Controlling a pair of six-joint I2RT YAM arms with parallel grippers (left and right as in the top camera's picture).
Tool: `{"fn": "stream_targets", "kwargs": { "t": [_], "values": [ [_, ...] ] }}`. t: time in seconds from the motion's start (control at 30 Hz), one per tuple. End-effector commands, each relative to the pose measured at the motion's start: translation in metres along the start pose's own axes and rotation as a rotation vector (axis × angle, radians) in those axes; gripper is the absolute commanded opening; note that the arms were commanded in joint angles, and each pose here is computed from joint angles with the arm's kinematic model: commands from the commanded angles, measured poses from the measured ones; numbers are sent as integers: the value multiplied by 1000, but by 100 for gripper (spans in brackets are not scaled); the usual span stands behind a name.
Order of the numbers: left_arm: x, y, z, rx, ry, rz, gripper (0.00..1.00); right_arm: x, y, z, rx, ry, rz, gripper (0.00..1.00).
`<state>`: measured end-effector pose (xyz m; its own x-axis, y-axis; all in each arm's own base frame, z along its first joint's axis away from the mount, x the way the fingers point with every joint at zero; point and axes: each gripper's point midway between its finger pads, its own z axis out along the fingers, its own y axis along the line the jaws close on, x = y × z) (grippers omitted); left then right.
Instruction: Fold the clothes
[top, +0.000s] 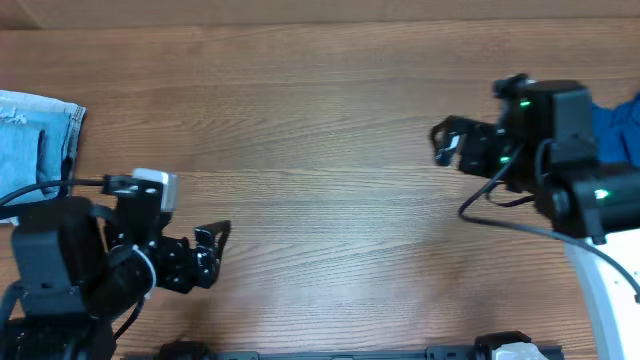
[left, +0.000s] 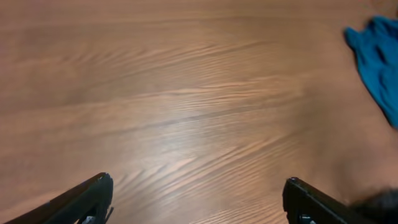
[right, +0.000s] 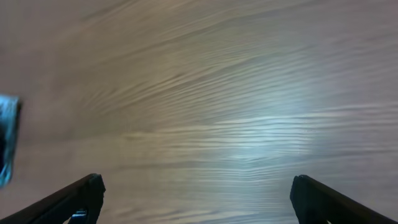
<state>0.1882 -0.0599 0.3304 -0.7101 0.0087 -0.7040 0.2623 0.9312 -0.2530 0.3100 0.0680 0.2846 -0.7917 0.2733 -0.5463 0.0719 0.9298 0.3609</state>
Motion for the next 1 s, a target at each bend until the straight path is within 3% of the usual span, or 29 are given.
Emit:
{"fn": "stream_targets", "kwargs": {
  "t": [0.0, 0.2, 0.33, 0.47, 0.53, 0.63, 0.8, 0.87, 0.97],
  "values": [
    [-11, -8, 14, -8, 2, 162, 100, -16, -10, -16, -39, -45, 57, 100],
    [-29, -3, 42, -136, 55, 305, 100, -20, -20, -18, -23, -55, 37, 100],
    [-37, 9, 90, -200, 200, 355, 100, -22, -22, -18, -6, -67, 37, 100],
    [-17, 1, 154, -94, 386, 311, 100, -21, -35, -19, 31, -60, 73, 100],
    [-7, -2, 176, -47, 455, 292, 100, -25, -61, -18, 87, -58, 142, 100],
    [-2, -7, 191, -6, 486, 277, 100, -33, -118, -12, 197, -54, 278, 86],
    [0, -6, 193, -9, 495, 276, 100, -26, -236, 2, 354, -15, 651, 83],
    [1, -5, 193, -10, 498, 276, 100, -16, -261, 7, 331, 22, 753, 82],
    [1, -5, 193, -9, 498, 276, 100, -16, -255, 13, 257, 42, 735, 86]
  ]
}}
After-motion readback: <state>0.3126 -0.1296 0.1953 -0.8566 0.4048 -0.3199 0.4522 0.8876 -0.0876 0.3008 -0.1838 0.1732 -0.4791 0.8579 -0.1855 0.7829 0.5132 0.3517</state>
